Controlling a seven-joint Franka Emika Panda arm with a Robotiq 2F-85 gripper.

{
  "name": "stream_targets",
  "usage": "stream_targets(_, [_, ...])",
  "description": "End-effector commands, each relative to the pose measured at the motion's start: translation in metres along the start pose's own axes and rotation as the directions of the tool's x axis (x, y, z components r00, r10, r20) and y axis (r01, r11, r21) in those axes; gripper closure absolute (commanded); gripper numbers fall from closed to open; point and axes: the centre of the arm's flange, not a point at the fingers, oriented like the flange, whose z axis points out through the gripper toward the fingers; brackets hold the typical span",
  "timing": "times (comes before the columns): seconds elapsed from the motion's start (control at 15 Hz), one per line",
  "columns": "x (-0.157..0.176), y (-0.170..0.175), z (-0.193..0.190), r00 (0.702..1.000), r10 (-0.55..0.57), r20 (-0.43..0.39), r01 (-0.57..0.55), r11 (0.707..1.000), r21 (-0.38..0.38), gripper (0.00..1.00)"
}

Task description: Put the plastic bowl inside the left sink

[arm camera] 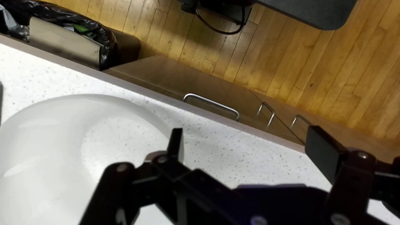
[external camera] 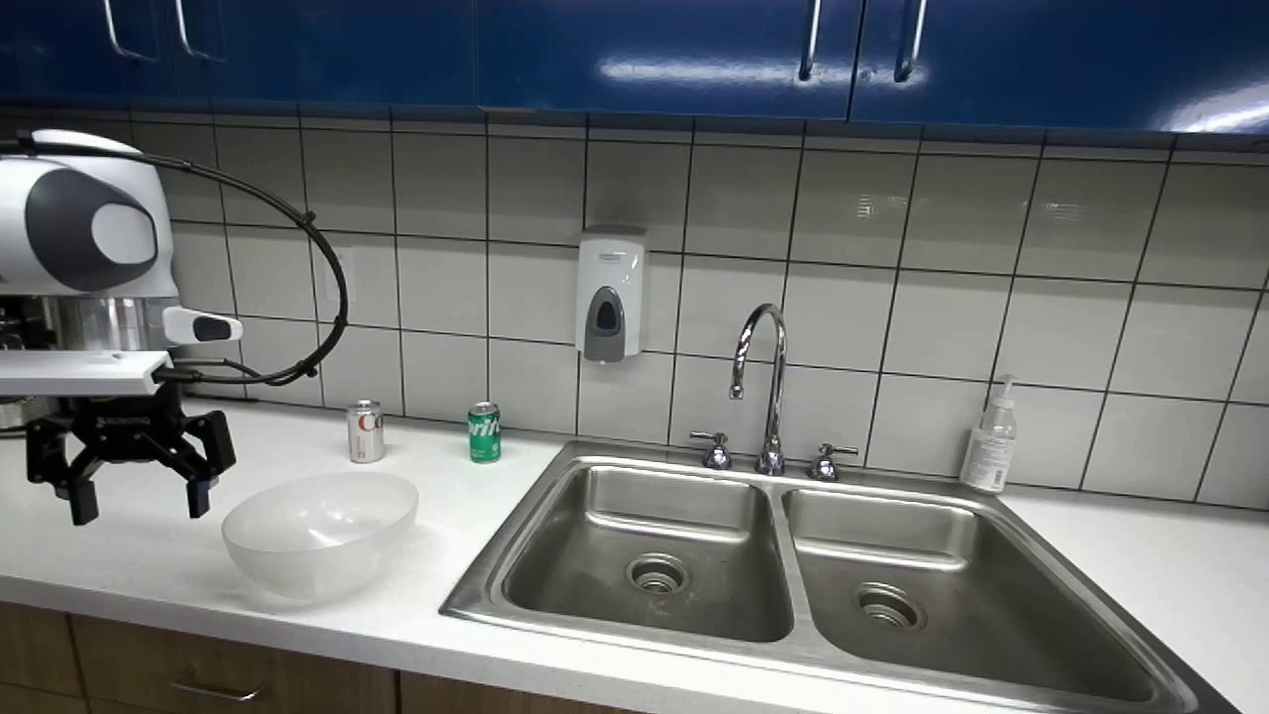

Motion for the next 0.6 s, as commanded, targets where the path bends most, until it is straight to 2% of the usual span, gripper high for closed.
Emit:
stream_targets(0.0, [0.029, -0.001, 0.026, 0.999, 0.031, -0.021, -0.032, 0.999, -0.04, 0.0])
stream_targets(0.53, [0.082, 0.02, 0.038, 0.997, 0.055, -0.045, -0.058, 0.997, -0.053, 0.0])
